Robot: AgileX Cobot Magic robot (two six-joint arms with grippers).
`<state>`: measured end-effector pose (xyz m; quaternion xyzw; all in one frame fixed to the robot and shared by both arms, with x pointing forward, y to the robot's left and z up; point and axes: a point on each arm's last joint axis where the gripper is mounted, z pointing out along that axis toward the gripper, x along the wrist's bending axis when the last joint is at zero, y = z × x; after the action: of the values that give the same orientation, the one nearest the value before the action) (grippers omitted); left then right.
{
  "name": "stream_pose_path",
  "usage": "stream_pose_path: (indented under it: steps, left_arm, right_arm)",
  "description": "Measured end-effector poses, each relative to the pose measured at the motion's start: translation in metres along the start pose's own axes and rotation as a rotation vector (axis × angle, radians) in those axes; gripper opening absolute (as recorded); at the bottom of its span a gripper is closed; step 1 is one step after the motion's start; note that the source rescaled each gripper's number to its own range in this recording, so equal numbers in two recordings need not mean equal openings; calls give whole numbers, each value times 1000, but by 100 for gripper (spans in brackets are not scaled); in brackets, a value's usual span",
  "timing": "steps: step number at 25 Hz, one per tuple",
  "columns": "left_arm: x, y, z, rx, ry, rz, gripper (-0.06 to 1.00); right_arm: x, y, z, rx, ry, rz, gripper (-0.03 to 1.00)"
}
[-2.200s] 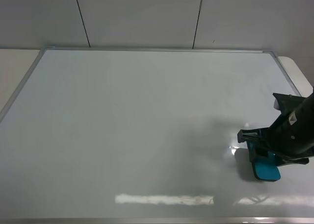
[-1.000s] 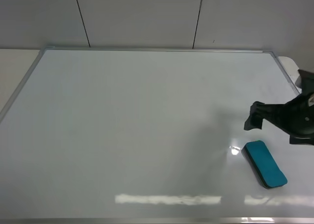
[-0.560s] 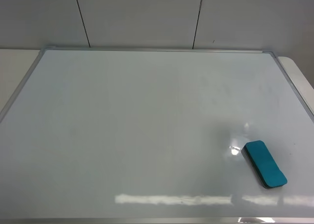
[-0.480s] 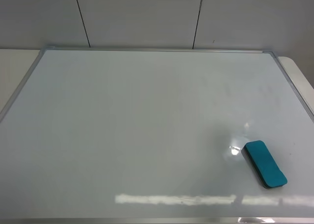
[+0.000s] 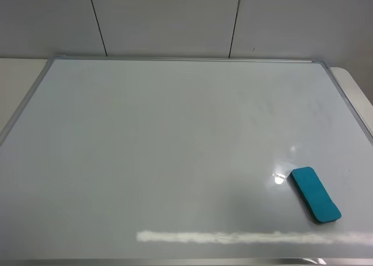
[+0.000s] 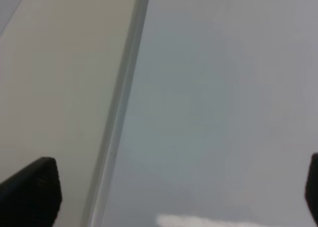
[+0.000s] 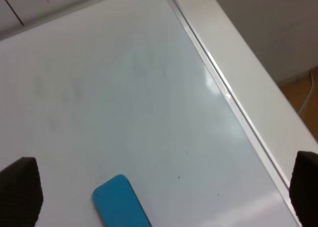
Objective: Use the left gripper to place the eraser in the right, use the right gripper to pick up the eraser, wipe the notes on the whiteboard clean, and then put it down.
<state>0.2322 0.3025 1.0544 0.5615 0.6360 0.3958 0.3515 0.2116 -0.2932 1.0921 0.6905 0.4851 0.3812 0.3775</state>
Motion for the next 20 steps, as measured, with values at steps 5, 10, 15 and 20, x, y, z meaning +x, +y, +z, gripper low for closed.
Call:
stream_pose_path:
  steps: [5, 10, 15, 20]
  left_arm:
    - [0, 0, 0, 0, 0, 0, 100]
    - [0, 0, 0, 0, 0, 0, 100]
    - [0, 0, 0, 0, 0, 0, 100]
    - [0, 0, 0, 0, 0, 0, 100]
  right_arm:
    - [-3, -6, -7, -3, -4, -45, 100]
    - [-6, -10, 0, 25, -15, -110, 100]
    - [-11, -30, 24, 148, 5, -158, 100]
    - [-10, -28, 25, 125, 9, -162, 100]
